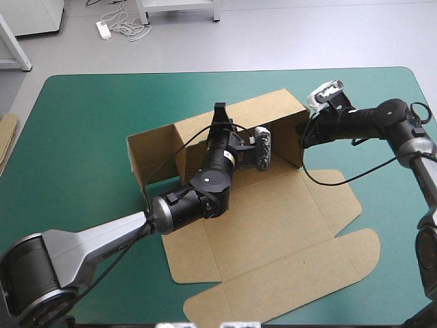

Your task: Fold the box

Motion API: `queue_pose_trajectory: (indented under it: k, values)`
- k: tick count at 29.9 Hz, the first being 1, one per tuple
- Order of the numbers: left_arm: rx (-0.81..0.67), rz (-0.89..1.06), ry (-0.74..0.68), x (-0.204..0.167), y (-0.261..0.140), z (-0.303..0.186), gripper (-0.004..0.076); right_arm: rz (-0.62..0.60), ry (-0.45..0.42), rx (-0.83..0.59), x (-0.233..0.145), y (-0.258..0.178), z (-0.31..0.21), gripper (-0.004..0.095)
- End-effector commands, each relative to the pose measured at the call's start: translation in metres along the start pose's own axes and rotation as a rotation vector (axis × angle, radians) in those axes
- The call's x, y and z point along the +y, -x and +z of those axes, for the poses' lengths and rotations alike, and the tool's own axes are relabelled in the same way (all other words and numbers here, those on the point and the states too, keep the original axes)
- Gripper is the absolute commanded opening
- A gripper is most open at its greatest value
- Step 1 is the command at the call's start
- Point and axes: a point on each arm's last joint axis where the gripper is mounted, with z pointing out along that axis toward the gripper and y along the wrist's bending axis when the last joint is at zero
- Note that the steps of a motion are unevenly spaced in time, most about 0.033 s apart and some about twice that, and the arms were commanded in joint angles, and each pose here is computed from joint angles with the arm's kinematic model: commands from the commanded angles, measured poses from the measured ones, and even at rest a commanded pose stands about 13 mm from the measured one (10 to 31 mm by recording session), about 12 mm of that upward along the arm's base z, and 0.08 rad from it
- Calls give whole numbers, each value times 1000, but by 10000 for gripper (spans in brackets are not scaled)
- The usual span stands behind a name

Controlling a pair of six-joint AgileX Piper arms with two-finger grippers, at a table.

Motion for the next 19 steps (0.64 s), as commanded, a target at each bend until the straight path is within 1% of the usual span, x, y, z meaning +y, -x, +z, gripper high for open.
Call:
queue_pose_trajectory:
  k: [1, 4, 6, 8, 13, 17, 19]
  values:
    - [-106, -33, 82, 27, 8, -22, 171, -19, 66, -94, 18, 21, -19, -19]
    - [-135, -45, 91, 30, 12, -30, 312, -3, 56, -97, 17, 21, -19, -19]
    - [-154, -51, 93, 31, 16, -36, 368, -2, 51, -99, 16, 22, -19, -19]
    - [-184, -58, 100, 34, 19, -45, 379, 0, 44, -102, 16, 22, -19, -19]
    - [-249, -107, 94, 41, 25, -68, 378, 28, 21, -114, 14, 23, -19, -18]
    - [-333, -219, 43, 47, 28, -90, 378, 53, 4, -118, 12, 24, -20, -18]
    - [-342, -286, 41, 52, 24, -97, 378, 60, 2, -118, 12, 24, -20, -18]
